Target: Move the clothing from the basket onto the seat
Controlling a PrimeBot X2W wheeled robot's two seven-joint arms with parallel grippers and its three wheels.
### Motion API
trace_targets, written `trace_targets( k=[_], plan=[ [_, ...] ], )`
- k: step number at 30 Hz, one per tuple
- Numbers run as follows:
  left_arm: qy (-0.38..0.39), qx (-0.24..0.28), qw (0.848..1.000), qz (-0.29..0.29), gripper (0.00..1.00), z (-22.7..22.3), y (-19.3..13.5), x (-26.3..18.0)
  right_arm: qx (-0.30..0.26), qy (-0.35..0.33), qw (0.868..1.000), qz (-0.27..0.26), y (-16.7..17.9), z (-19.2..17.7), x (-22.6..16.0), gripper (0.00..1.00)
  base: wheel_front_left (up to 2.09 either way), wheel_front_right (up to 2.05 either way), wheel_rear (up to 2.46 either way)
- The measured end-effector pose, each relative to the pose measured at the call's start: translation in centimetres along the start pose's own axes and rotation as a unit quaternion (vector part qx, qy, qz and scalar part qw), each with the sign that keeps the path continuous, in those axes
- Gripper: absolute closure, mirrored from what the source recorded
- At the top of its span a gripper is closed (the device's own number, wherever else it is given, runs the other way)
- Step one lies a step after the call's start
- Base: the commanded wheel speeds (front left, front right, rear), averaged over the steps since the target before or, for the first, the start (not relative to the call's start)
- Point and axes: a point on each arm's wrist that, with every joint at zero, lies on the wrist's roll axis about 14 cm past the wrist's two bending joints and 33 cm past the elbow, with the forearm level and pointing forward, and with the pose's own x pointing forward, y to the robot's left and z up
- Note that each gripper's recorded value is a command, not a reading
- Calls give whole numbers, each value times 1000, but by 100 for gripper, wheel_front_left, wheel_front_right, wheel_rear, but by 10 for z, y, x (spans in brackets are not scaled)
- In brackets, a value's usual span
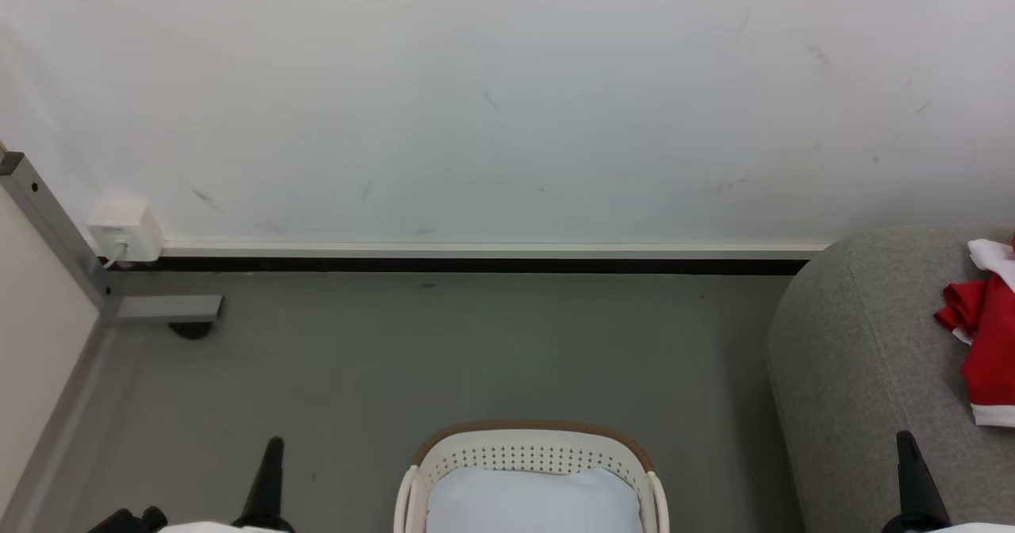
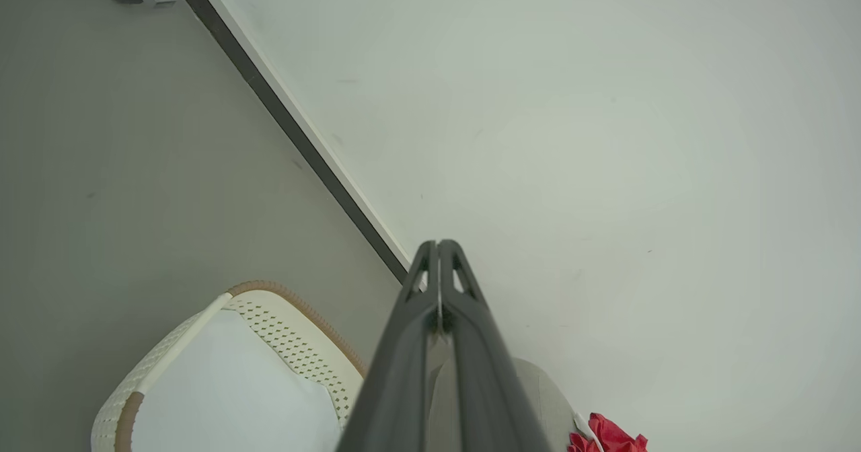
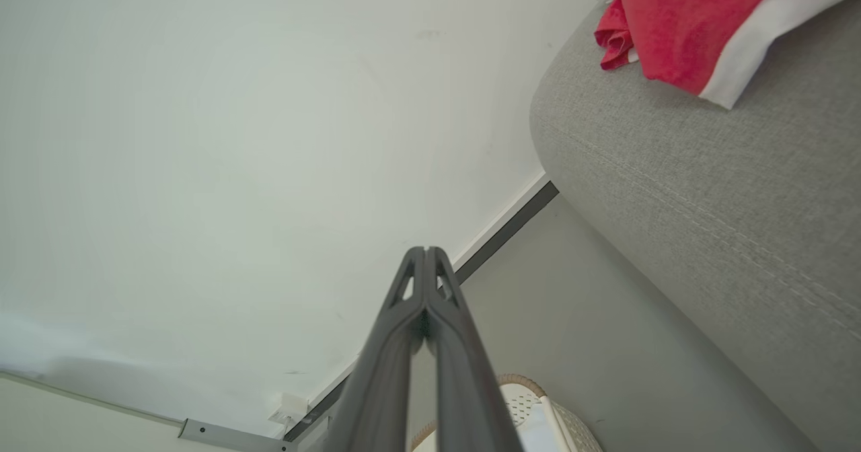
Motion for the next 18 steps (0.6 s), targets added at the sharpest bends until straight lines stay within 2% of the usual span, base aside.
trace_targets(
  k=[18],
  plan=[
    [3, -86, 996, -13, 100, 5, -8, 7, 97, -4, 995, 12, 8, 8, 6, 100, 0, 0, 0]
  ],
)
